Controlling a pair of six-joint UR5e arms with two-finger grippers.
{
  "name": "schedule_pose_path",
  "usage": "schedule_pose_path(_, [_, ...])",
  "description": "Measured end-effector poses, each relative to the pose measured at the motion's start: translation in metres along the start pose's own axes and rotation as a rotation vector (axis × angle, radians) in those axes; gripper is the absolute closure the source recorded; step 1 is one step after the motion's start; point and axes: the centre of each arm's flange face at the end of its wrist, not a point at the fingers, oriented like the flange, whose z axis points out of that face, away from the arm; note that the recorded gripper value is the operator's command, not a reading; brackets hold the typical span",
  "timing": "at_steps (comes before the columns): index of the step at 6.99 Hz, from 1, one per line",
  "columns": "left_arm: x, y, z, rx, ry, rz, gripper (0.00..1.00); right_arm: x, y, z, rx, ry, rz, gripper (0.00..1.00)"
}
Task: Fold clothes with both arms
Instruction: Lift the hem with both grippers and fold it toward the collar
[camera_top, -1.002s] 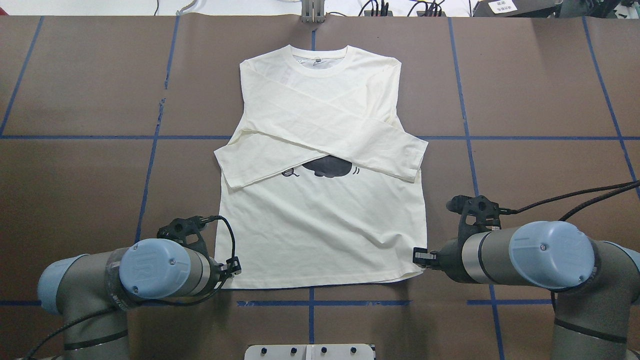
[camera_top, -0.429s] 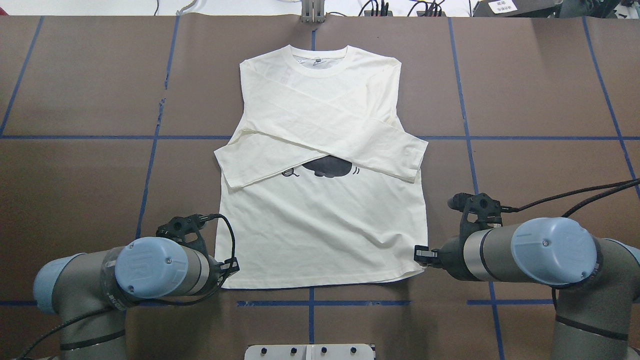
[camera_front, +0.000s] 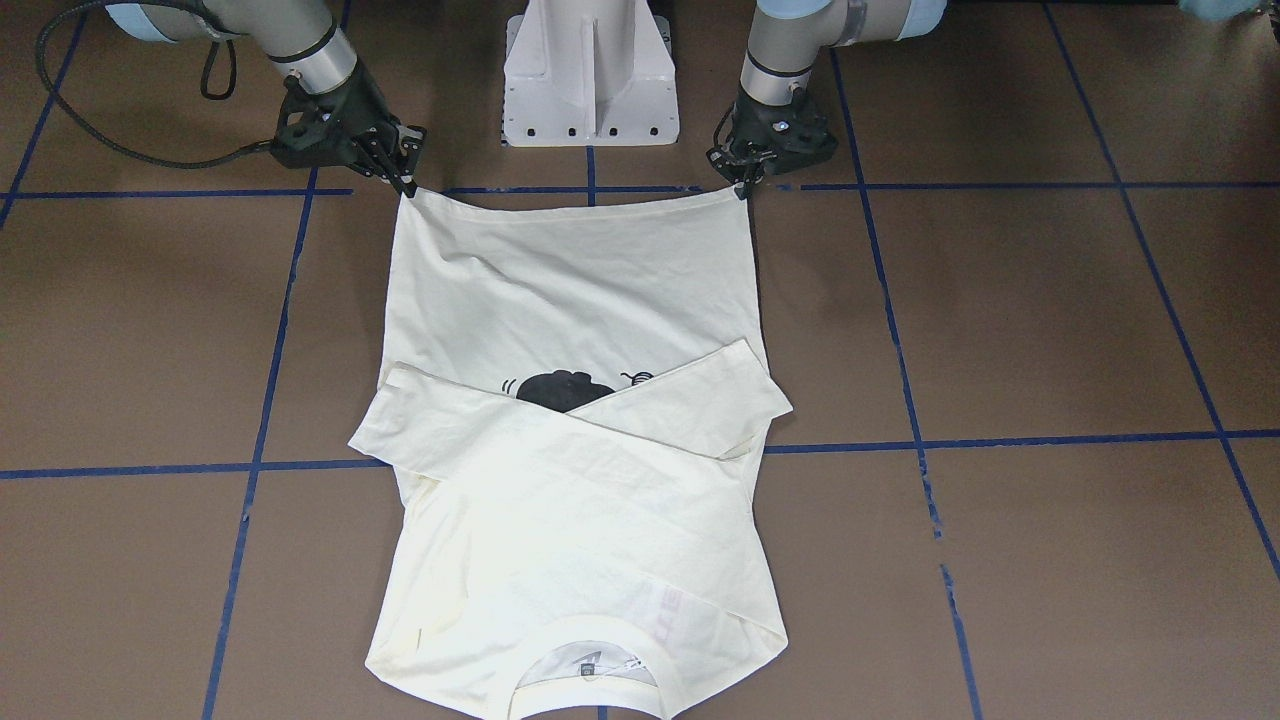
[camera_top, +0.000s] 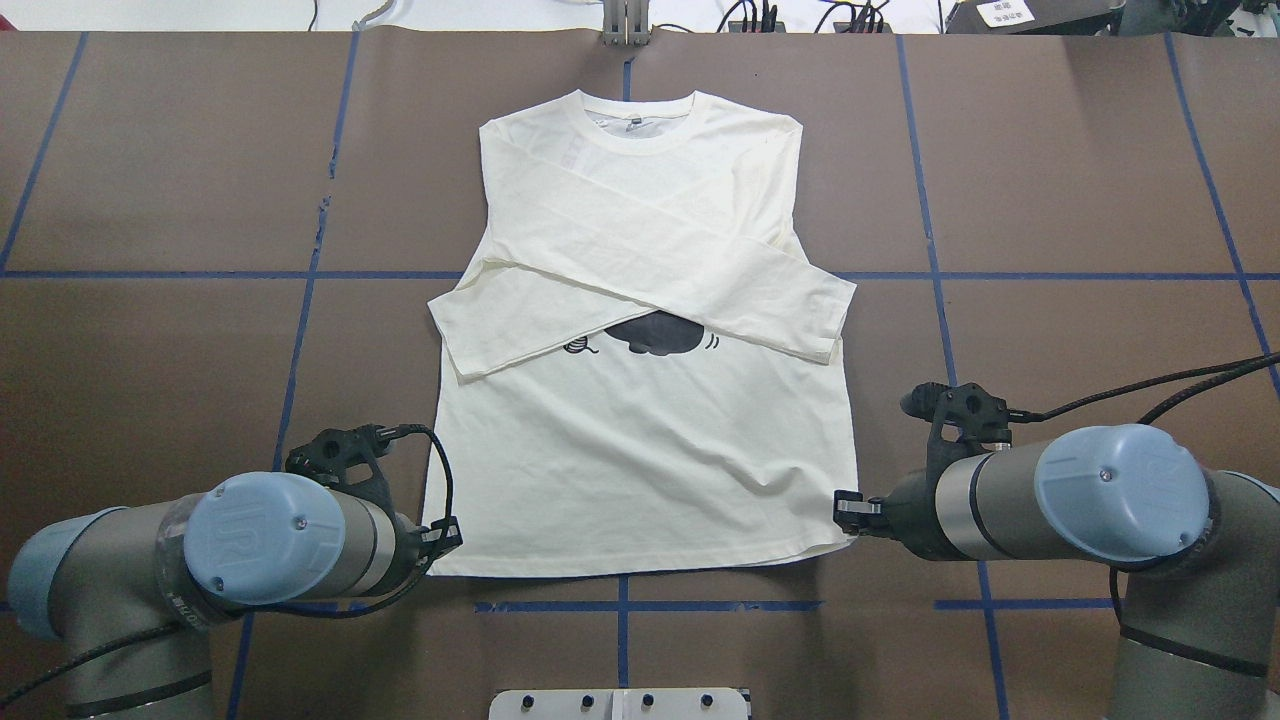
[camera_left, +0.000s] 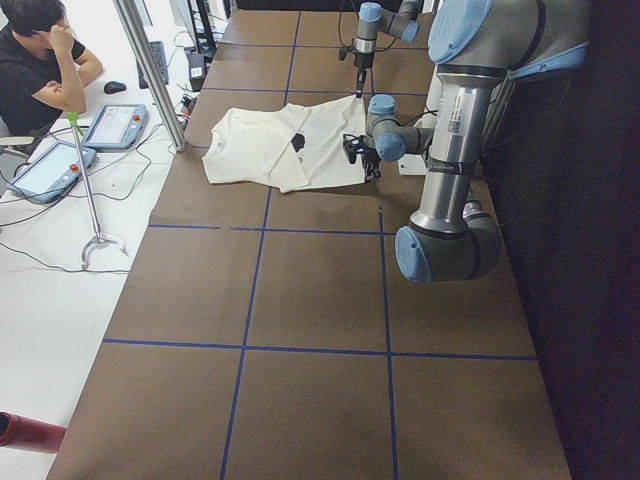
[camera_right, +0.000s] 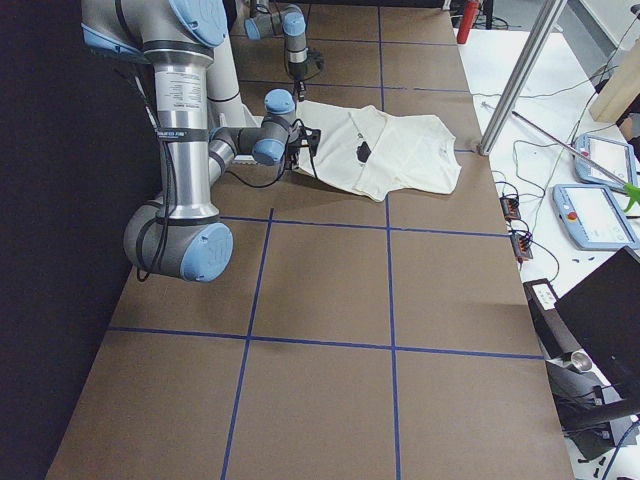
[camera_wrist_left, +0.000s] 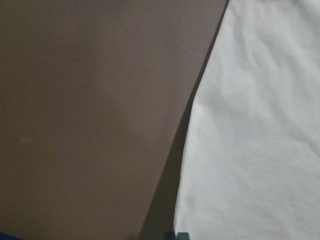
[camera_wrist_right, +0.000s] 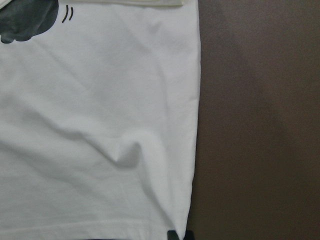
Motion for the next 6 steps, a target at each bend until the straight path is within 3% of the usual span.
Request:
schedule_pose_path(2, [-0.027, 0.013, -0.022, -0.016, -0.003, 0.054, 1.00, 0.013, 0.008, -0.021, -0.036, -0.003, 0.000, 1.00])
schedule_pose_path(4, [-0.063, 0.045, -0.060, -0.073, 0.012, 0.164, 1.00, 0.023, 0.028, -0.041, -0.114, -0.008, -0.012, 1.00])
schedule_pose_path(6, [-0.067, 0.063, -0.090, -0.118, 0.059, 0.207, 1.00, 0.021, 0.045, -0.058, -0.188, -0.029, -0.027, 1.00])
